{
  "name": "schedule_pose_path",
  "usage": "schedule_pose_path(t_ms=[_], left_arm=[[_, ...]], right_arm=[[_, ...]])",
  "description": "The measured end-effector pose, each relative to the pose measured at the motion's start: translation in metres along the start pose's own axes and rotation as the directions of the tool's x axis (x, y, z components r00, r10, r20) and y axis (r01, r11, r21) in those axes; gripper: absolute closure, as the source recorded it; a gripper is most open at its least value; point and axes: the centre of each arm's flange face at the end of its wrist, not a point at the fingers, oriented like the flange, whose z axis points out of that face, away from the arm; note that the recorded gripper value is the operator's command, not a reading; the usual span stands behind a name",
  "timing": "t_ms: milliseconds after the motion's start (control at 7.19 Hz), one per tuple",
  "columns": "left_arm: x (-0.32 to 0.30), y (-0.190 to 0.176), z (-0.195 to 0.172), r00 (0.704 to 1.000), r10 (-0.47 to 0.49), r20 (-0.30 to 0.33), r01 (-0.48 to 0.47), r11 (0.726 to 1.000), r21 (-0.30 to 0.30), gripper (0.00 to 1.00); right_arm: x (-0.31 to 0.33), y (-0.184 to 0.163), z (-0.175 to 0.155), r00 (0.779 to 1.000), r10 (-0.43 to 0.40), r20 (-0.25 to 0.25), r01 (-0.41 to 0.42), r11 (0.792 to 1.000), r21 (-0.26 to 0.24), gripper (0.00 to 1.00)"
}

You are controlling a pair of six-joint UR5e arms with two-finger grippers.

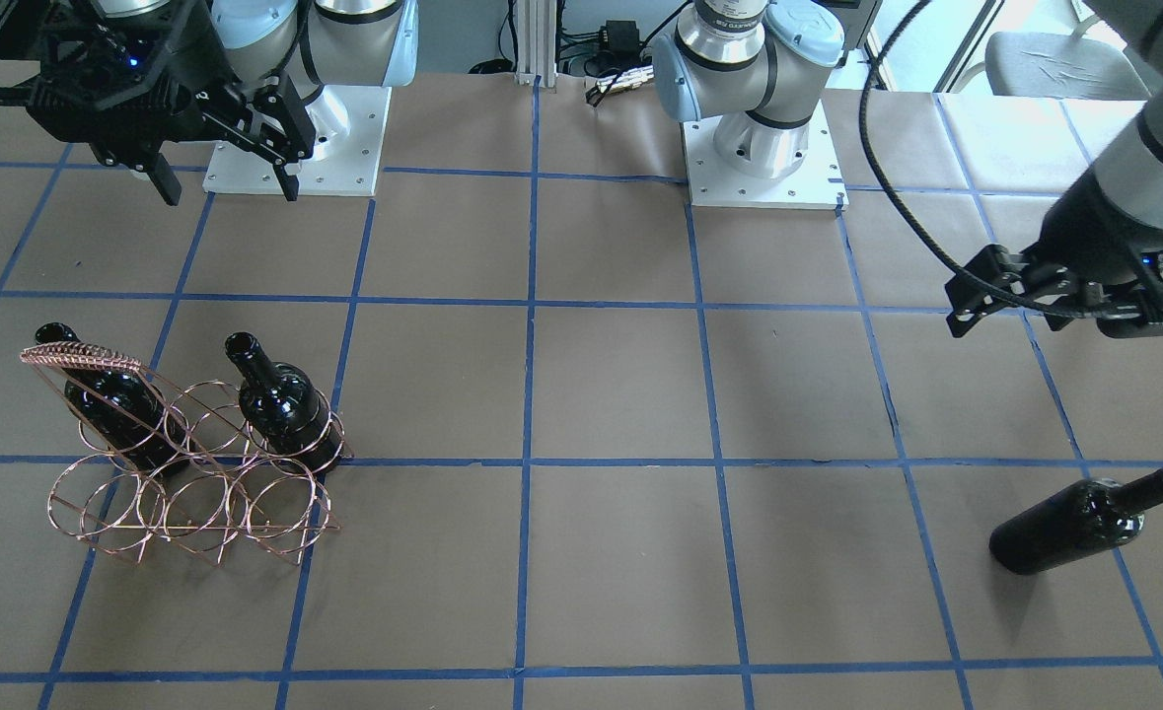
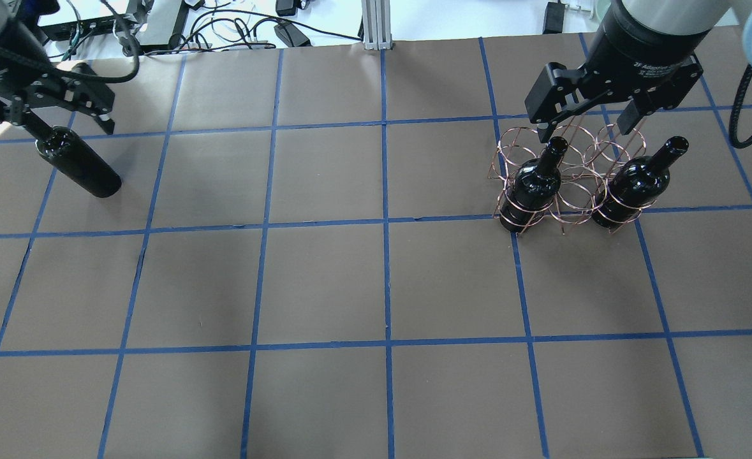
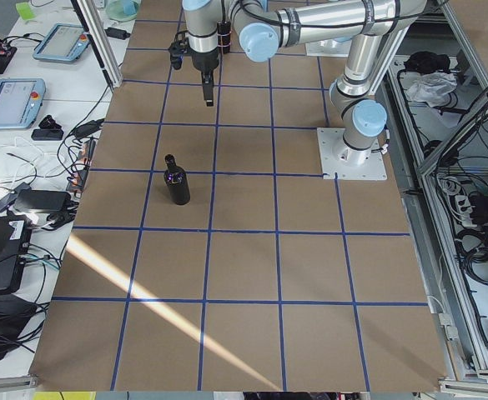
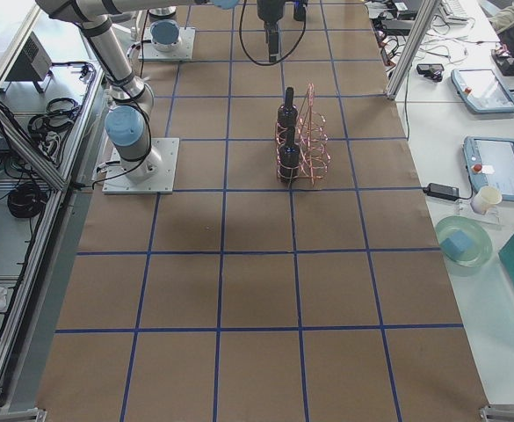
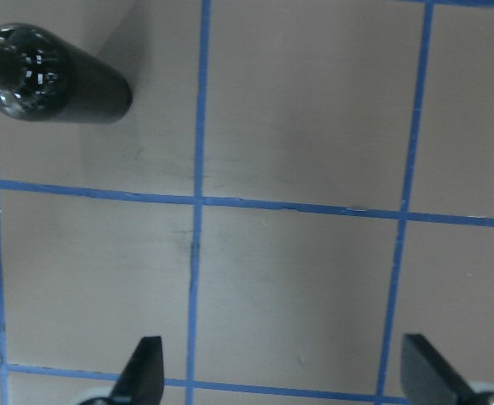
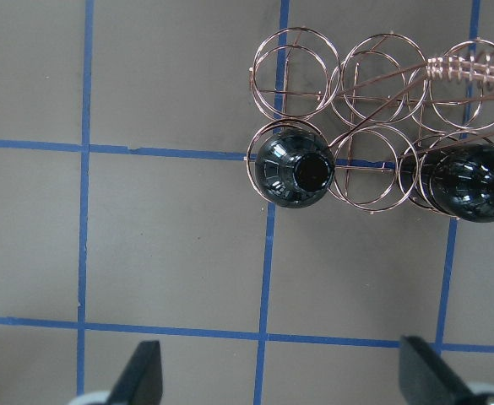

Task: Place wine into wine basket
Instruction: 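Lower the left gripper over the neck of the lying dark bottle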

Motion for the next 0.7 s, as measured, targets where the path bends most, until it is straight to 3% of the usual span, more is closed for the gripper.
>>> schedule_pose_path(t_ms=[278, 695], left_arm=[[-0.072, -0.012, 0.019, 0.997, 0.074, 0.014, -0.074, 0.997, -0.010, 0.00], [-0.137, -0.045, 0.037, 0.987, 0.154, 0.033, -0.156, 0.987, 0.044, 0.00]], right_arm=[[0.000, -0.001, 0.002, 1.000, 0.003, -0.003, -0.003, 1.000, -0.004, 0.00], [0.000, 0.001, 0.003, 1.000, 0.012, 0.001, -0.012, 1.000, -0.009, 0.00]])
